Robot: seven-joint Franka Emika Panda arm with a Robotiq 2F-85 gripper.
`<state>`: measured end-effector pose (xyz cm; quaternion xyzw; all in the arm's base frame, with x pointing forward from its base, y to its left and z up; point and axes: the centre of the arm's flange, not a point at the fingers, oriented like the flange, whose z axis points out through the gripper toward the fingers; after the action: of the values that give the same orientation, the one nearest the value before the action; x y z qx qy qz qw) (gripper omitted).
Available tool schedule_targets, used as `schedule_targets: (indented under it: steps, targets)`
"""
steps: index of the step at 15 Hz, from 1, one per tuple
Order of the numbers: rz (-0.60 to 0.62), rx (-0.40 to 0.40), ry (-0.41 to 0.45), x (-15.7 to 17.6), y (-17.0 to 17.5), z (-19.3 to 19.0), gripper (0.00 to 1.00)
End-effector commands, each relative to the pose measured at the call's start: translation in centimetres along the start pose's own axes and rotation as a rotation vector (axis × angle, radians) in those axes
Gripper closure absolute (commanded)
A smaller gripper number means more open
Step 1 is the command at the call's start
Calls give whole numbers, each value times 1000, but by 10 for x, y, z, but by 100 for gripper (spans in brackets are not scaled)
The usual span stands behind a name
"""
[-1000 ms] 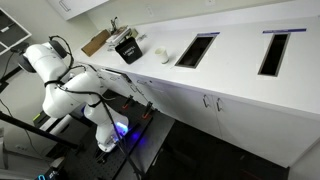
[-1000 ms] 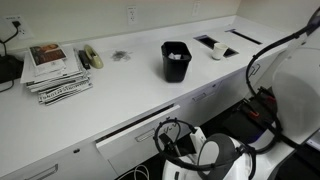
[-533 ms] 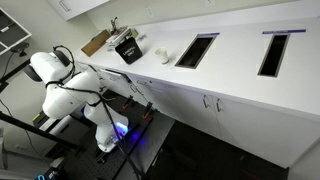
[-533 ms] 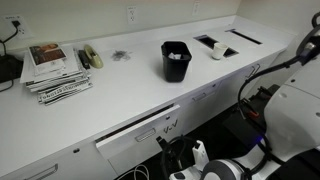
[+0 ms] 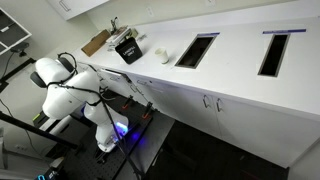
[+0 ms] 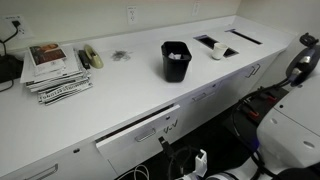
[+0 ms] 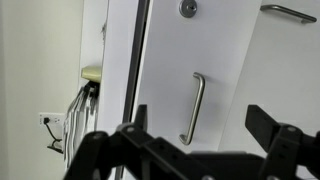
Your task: Open the second drawer from the right
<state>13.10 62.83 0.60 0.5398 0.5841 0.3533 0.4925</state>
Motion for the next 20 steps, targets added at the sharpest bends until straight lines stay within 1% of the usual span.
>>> schedule_targets:
  steps: [1,8,10,13,20]
  targets:
    - [2,-1,0,1,1,0,0]
    - [-20,-129,-28,8,-31,29,0]
    - [-14,-181,-24,14,-40,39,0]
    - [30,-248,-27,24,-47,51,0]
    - [142,-282,-43,47,-57,75,0]
